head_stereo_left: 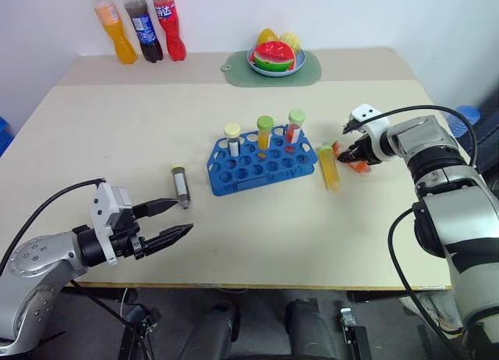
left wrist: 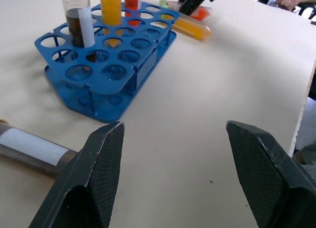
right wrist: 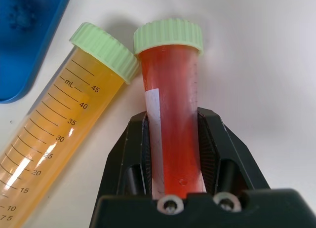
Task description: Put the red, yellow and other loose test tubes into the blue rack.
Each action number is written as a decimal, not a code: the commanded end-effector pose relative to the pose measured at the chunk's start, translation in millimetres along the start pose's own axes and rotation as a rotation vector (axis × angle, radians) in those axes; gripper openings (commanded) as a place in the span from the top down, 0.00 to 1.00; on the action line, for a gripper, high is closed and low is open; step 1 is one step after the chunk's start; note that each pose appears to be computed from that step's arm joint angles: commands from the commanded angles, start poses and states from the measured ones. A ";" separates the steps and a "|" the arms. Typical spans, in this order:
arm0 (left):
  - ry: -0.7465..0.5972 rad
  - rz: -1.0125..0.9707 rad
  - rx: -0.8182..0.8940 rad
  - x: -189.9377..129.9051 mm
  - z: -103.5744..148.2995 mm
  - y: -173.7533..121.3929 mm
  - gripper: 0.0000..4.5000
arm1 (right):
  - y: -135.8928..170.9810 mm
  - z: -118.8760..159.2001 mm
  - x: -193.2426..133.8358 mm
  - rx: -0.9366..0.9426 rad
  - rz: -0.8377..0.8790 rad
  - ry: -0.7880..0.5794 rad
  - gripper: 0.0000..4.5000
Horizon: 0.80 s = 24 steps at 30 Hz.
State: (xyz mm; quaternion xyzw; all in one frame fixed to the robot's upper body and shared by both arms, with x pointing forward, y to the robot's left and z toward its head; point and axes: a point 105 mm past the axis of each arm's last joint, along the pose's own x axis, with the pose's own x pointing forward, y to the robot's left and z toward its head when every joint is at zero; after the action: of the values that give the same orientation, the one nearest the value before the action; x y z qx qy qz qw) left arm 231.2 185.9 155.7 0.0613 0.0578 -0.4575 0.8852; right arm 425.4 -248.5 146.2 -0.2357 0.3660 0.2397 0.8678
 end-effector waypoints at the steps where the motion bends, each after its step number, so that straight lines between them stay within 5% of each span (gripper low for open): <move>1: -0.031 -0.006 0.023 2.3 6.8 0.5 0.24 | -27.1 4.3 -27.3 -0.065 -0.101 -0.045 0.83; 6: -0.046 -0.009 0.026 6.6 7.0 4.4 0.24 | -36.5 31.8 -72.2 -0.145 -0.086 -0.381 0.83; 12: -0.054 -0.031 0.029 11.6 8.4 6.6 0.24 | 45.7 54.3 -106.8 -0.166 0.283 -0.846 0.83; 17: -0.059 -0.035 0.029 13.2 8.6 9.0 0.24 | 82.5 75.9 -91.9 -0.039 0.239 -1.169 0.83; 24: -0.058 -0.031 0.029 12.1 11.1 10.8 0.24 | 106.2 80.8 -52.8 0.129 0.181 -1.288 0.83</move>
State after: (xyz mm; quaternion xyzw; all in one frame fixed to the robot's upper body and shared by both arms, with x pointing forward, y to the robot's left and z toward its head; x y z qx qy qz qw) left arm 247.1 178.0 157.2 0.0528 0.0395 -0.4756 0.8772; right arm 372.7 -128.2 204.4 0.0417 -0.1692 0.3973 0.9010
